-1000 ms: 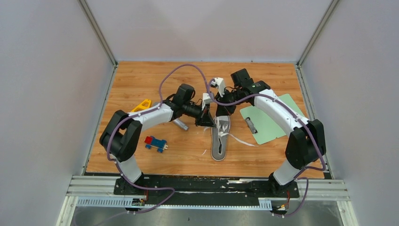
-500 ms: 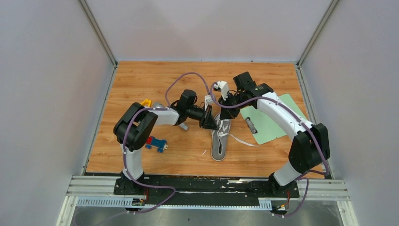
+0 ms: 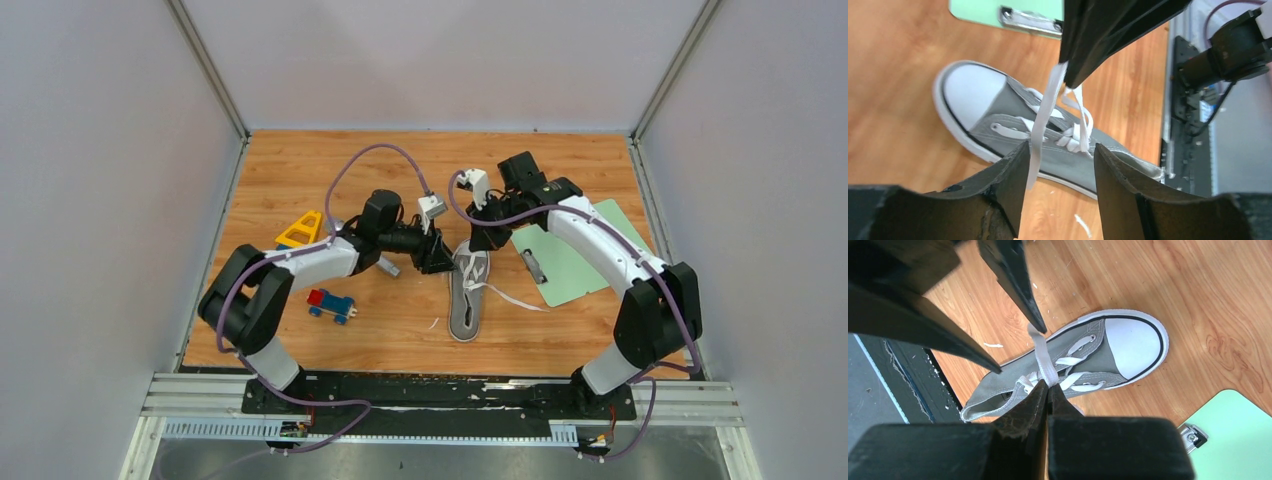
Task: Tie the shoes
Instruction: Wrap the shoelace around the shoelace.
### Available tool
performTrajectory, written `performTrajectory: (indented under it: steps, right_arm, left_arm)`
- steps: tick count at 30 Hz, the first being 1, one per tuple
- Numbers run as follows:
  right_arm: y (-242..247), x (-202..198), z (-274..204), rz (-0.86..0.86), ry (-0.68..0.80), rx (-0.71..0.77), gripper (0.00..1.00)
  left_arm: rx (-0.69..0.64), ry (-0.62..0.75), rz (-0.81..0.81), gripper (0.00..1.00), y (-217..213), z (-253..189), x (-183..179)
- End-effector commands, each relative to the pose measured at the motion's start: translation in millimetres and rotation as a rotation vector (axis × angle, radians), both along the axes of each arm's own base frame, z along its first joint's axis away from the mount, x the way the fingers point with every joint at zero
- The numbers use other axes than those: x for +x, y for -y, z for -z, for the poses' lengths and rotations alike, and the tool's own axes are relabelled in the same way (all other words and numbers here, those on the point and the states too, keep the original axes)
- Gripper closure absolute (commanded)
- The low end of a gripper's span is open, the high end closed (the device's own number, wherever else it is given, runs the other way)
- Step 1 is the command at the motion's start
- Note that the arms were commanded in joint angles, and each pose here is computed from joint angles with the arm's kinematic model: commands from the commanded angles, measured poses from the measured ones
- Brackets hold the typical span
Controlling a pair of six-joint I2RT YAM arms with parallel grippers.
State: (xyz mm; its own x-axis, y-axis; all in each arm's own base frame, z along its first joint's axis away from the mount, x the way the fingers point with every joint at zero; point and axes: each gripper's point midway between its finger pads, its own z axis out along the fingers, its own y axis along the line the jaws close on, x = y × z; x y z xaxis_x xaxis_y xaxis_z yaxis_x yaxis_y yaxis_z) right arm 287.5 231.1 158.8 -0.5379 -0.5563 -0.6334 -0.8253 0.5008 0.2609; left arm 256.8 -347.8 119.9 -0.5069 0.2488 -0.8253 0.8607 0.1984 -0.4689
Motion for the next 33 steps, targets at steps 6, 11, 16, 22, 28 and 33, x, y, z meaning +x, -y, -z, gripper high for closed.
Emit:
performTrajectory:
  steps: [6,11,16,22,28,33]
  right_arm:
    - [-0.2,-9.2,12.5,0.016,-0.144,-0.028,1.00]
    - [-4.3,-9.8,10.4,0.015,-0.168,-0.011,1.00]
    - [-5.9,-8.5,10.4,0.024,-0.190,0.000,1.00]
    - [-5.9,-2.7,12.6,0.045,-0.233,0.015,1.00]
    - [-3.4,1.6,10.3,0.065,-0.248,0.033,1.00]
    - [-1.7,2.4,10.8,0.073,-0.261,0.042,1.00]
  left_arm:
    - [0.030,0.282,-0.009,0.39,-17.4,-21.4,18.2]
    - [-0.064,0.276,0.000,0.39,0.2,-20.0,22.9]
    - [-0.145,0.243,0.073,0.40,6.8,-15.9,6.4]
    - [-0.188,0.227,0.113,0.41,13.2,-13.8,-1.8]
    - [-0.220,0.238,0.168,0.39,16.2,-13.8,-12.4]
    - [-0.184,0.254,0.110,0.40,20.2,-5.5,-7.3]
